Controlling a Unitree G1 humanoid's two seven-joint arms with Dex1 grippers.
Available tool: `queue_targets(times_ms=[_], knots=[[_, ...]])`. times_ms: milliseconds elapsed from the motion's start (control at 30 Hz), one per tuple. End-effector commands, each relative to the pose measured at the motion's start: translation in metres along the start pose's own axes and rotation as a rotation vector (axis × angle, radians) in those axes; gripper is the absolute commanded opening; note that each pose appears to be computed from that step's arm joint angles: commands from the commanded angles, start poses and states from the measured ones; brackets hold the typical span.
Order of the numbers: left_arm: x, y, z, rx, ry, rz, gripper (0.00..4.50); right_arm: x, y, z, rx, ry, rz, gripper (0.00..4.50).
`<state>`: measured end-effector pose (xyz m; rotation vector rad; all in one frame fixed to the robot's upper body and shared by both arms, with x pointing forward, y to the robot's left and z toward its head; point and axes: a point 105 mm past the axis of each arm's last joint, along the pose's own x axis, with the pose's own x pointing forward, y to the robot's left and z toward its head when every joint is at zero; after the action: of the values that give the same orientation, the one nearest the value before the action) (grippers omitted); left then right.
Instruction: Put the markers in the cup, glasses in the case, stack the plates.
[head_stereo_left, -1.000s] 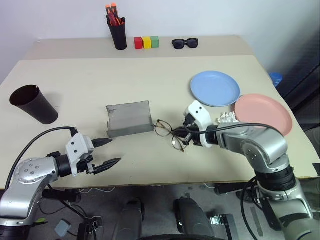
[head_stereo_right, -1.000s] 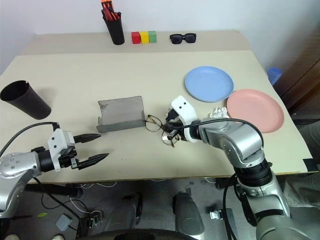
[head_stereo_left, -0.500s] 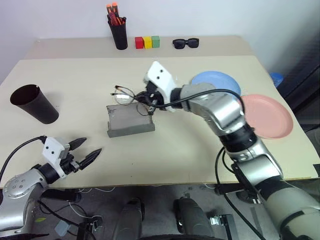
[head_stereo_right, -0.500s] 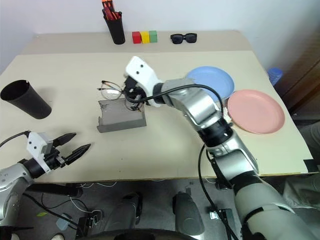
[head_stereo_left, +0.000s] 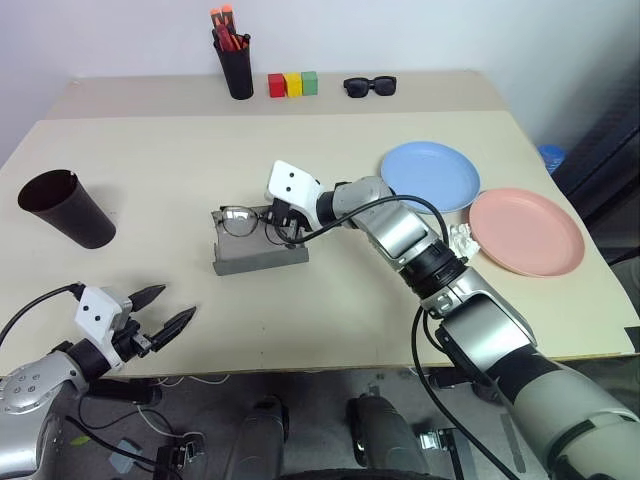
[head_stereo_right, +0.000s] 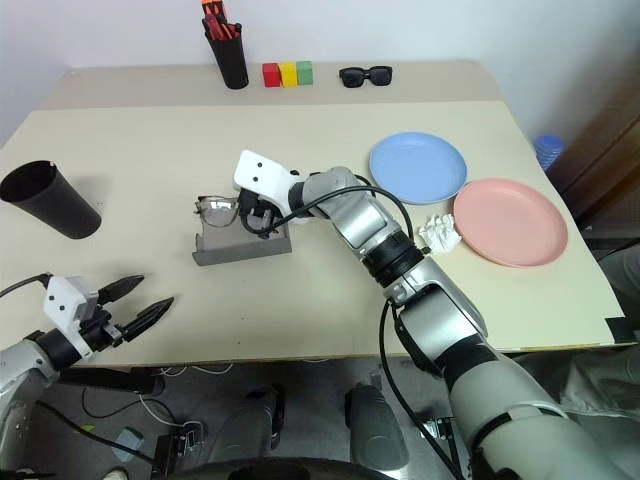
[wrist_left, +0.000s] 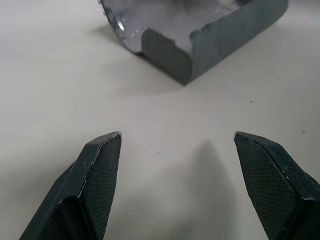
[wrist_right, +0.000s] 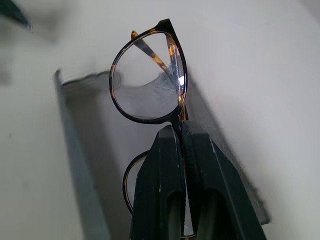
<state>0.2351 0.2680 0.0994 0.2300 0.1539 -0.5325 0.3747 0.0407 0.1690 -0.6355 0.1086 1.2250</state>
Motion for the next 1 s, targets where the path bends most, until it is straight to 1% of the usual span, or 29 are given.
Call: queue_targets(times_ms=[33, 300, 400, 500, 667, 767, 867, 1000], knots=[[0.000, -0.002, 0.024, 0.030, -0.057, -0.024, 3.70, -0.008, 0.006, 0.002, -0.036, 0.001, 0.027, 0.03], [0.011, -0.004, 0.036, 0.038, -0.067, -0.049, 3.70, -0.012, 0.016, 0.000, -0.035, 0.012, 0.044, 0.03], [0.015, -0.004, 0.039, 0.041, -0.069, -0.053, 3.70, -0.012, 0.017, -0.001, -0.043, 0.016, 0.046, 0.95], [0.019, -0.005, 0.043, 0.045, -0.073, -0.055, 3.70, -0.014, 0.014, 0.006, -0.043, -0.014, 0.023, 2.37], [0.026, -0.006, 0.050, 0.038, -0.088, -0.046, 3.70, -0.019, 0.009, 0.018, -0.029, -0.072, -0.009, 2.37], [0.029, -0.006, 0.053, 0.034, -0.095, -0.043, 3.70, -0.022, 0.005, 0.020, -0.029, -0.079, -0.034, 2.37], [0.030, -0.006, 0.053, 0.038, -0.094, -0.046, 3.70, -0.019, 0.005, 0.014, -0.057, -0.055, -0.054, 2.37], [0.031, -0.005, 0.054, 0.039, -0.097, -0.041, 3.70, -0.008, 0.015, 0.006, -0.082, -0.033, -0.044, 2.37]])
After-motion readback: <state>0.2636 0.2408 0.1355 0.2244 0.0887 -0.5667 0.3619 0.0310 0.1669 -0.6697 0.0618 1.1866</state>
